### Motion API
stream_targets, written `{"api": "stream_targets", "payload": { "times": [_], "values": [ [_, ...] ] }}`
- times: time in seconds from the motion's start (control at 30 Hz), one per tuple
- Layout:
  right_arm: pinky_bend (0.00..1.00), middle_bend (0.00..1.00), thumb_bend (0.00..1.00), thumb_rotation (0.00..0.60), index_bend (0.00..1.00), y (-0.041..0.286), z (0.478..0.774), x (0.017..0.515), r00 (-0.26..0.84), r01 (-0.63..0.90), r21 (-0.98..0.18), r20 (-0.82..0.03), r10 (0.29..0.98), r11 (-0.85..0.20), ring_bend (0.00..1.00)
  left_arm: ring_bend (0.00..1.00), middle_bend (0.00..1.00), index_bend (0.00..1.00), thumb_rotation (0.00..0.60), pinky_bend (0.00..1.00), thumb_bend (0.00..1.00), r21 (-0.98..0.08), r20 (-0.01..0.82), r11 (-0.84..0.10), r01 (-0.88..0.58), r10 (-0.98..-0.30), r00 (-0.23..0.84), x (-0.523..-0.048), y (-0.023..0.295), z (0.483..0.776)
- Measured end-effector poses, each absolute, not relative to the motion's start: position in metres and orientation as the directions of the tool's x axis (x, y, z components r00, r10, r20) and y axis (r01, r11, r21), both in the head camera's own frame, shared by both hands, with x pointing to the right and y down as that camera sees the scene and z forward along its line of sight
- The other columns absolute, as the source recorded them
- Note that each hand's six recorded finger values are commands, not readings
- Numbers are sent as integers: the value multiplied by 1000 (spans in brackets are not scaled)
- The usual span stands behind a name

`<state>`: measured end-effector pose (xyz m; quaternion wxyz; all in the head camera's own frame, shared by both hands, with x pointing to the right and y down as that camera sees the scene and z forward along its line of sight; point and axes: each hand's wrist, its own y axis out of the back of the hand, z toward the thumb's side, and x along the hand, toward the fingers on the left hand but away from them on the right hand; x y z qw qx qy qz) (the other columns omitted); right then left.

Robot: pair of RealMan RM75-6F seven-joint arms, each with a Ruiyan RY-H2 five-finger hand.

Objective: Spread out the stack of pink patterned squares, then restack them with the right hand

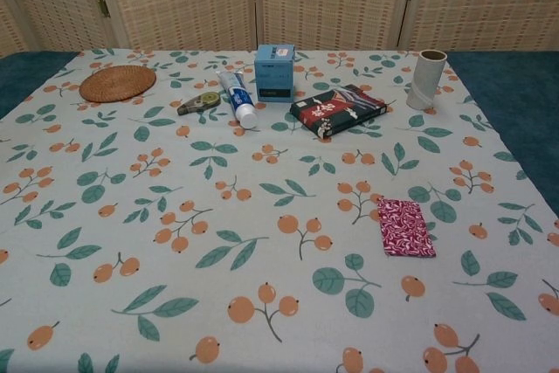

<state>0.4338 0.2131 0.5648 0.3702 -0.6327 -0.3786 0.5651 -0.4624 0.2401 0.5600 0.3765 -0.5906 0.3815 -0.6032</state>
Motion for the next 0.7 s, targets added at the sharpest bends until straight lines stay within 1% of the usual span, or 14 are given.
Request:
{"api": "stream_targets", "payload": {
  "times": [0.27, 0.43, 0.57, 0.63, 0.7],
  "values": [
    [0, 78, 262, 600, 10, 214, 567, 423, 115, 71, -880, -461, 880, -470, 34, 44, 33, 139, 600, 0, 281, -906, 423, -423, 0, -906, -20, -465, 242, 559],
    [0, 82, 262, 600, 31, 212, 573, 410, 156, 73, -864, -484, 861, -498, 44, 49, 33, 145, 600, 0, 281, -907, 422, -422, -5, -906, -20, -465, 243, 559],
    [0, 89, 262, 600, 55, 212, 586, 393, 213, 92, -831, -521, 826, -548, 51, 53, 33, 150, 600, 0, 281, -907, 422, -422, -10, -906, -19, -465, 244, 560],
    [0, 92, 262, 600, 86, 211, 595, 381, 247, 102, -807, -546, 801, -582, 32, 57, 33, 155, 600, 0, 281, -906, 423, -423, -10, -906, -19, -465, 245, 560],
    [0, 68, 262, 600, 101, 212, 605, 368, 281, 112, -780, -570, 772, -616, 3, 60, 33, 160, 600, 0, 281, -906, 423, -423, -10, -906, -21, -466, 245, 560]
  ]
}}
